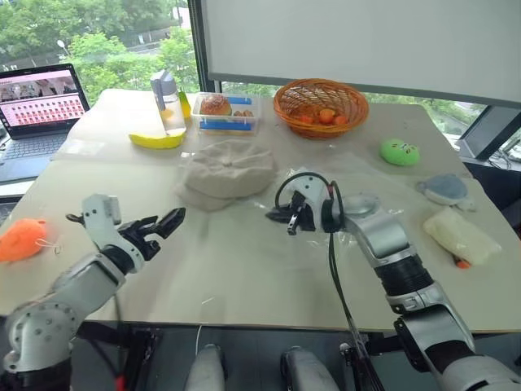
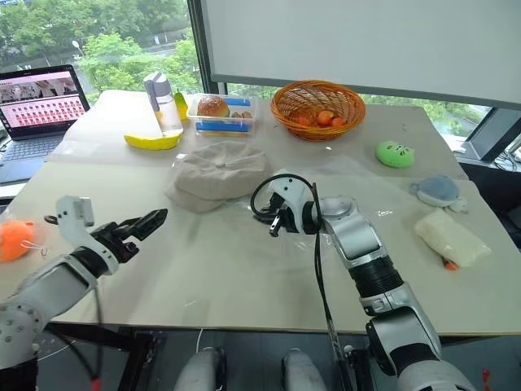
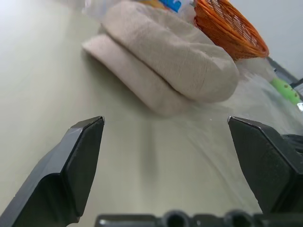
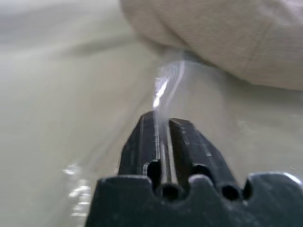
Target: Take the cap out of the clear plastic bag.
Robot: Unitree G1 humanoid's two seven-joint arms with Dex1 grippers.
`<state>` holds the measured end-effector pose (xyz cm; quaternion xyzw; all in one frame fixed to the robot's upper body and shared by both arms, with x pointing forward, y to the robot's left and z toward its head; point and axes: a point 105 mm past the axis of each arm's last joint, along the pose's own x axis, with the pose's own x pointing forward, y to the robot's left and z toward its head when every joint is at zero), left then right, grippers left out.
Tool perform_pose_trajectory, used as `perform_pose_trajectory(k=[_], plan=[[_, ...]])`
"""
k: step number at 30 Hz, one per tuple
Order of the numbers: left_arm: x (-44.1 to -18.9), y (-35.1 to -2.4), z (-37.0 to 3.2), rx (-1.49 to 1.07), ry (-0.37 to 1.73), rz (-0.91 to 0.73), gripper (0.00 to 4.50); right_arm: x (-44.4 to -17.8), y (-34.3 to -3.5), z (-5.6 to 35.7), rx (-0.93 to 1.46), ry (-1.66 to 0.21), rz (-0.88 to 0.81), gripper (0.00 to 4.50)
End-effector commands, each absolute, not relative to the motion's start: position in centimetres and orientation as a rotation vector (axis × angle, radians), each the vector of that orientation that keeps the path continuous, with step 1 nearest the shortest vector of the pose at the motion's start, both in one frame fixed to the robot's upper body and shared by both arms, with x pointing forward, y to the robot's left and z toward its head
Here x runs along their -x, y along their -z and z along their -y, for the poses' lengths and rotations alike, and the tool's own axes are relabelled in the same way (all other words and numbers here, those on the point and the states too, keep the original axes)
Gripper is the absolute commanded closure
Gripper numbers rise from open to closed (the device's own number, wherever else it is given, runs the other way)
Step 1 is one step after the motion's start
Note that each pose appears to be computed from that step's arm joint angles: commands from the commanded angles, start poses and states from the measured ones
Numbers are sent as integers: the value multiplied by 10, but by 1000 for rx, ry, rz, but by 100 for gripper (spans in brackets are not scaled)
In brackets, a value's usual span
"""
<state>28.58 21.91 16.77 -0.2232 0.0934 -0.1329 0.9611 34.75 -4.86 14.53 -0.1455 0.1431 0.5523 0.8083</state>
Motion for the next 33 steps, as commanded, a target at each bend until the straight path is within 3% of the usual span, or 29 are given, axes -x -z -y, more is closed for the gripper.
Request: perform_pose_trajectory(k=[1,8,9,12,15,17,19,21,24,28,33], plan=[[-283,-172,-216,384,324,-196,0,-333,-172,46,279,-1272,-285,231],[-280,-207,-173,221,601,-85,0,-258,-225,67,67,-1666,-374,2],[-278,-214,-169,210,637,-48,0,-258,-236,69,18,-1667,-345,2],[-289,-229,-172,193,593,81,0,-285,-294,84,-233,-1509,-47,2],[-318,-231,-186,156,404,166,0,-340,-313,125,-381,-1059,182,2],[-332,-228,-191,139,318,189,0,-365,-303,156,-434,-794,216,2],[-346,-214,-194,112,232,165,0,-375,-282,183,-339,-558,239,2],[-354,-204,-196,64,171,156,0,-376,-270,193,-233,-442,253,2],[-363,-184,-201,41,66,173,0,-371,-224,234,-180,-162,229,2],[-363,-158,-190,-4,85,140,0,-360,-179,241,-11,-94,150,2],[-361,-135,-194,-37,61,113,0,-360,-153,243,56,-56,100,2]])
